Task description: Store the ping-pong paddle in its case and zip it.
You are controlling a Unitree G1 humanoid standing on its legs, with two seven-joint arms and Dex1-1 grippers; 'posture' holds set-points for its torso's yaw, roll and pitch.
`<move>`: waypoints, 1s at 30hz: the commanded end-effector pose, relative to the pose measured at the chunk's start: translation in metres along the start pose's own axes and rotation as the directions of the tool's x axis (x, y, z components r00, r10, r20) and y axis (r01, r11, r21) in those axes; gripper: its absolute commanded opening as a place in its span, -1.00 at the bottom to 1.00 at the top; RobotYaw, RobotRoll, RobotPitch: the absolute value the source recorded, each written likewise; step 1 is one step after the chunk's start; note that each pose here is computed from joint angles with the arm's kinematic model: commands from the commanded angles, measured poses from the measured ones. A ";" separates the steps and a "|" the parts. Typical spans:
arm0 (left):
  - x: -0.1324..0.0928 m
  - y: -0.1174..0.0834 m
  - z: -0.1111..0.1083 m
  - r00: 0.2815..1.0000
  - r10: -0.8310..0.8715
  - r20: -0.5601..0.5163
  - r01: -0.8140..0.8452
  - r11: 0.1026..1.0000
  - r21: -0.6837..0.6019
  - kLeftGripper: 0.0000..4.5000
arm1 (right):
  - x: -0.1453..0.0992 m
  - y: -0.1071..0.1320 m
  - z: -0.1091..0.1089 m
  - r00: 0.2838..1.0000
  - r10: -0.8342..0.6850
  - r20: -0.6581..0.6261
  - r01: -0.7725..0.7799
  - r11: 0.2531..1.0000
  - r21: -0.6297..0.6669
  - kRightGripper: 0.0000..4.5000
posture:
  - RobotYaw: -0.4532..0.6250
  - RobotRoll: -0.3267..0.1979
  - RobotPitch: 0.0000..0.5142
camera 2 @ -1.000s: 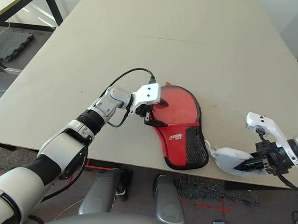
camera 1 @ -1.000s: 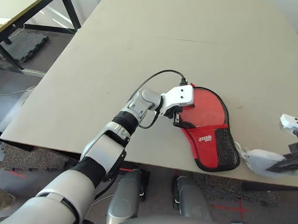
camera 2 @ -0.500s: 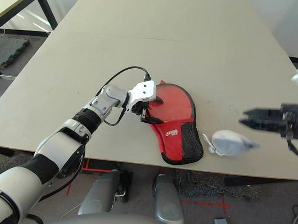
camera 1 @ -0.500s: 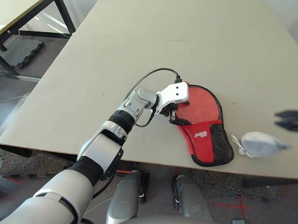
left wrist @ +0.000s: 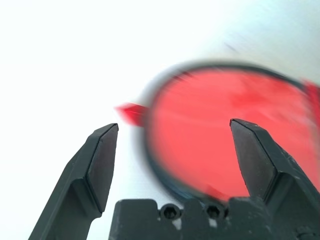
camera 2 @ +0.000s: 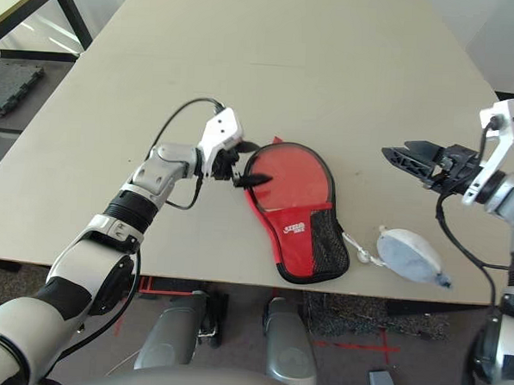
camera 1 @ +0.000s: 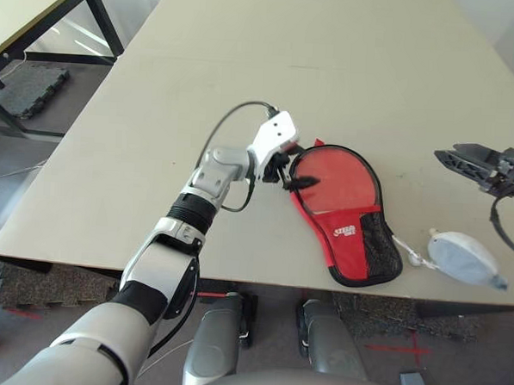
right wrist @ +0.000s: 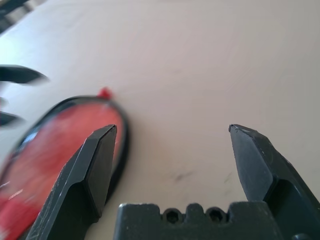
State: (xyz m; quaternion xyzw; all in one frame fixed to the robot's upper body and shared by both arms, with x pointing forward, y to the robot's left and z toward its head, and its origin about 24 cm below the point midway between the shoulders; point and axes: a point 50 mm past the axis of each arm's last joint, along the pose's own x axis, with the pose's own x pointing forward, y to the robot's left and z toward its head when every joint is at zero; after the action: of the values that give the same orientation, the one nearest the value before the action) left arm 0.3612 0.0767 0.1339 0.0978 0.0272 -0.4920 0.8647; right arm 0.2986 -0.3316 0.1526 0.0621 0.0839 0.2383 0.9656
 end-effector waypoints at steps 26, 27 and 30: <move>-0.128 0.059 -0.086 0.380 0.925 0.013 -0.894 0.371 -0.251 1.00 | 0.005 -0.045 -0.039 0.570 -0.763 0.304 0.783 0.617 0.079 0.98 | -0.19 0.25 -0.45; -0.127 0.058 -0.086 0.382 0.924 0.020 -0.894 0.374 -0.248 1.00 | 0.004 -0.046 -0.039 0.563 -0.770 0.300 0.786 0.612 0.094 0.98 | -0.18 0.25 -0.45; -0.128 0.058 -0.082 0.380 0.924 0.050 -0.896 0.381 -0.229 1.00 | 0.001 -0.049 -0.041 0.536 -0.795 0.283 0.800 0.586 0.131 0.98 | -0.18 0.25 -0.44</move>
State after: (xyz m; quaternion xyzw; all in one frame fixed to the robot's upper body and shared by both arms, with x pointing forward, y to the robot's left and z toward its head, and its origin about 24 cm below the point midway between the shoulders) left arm 0.3530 0.2287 0.0864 -0.0240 -0.0684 0.0600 0.9956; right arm 0.3169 -0.3641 0.1060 0.0311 -0.0553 -0.2204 0.9733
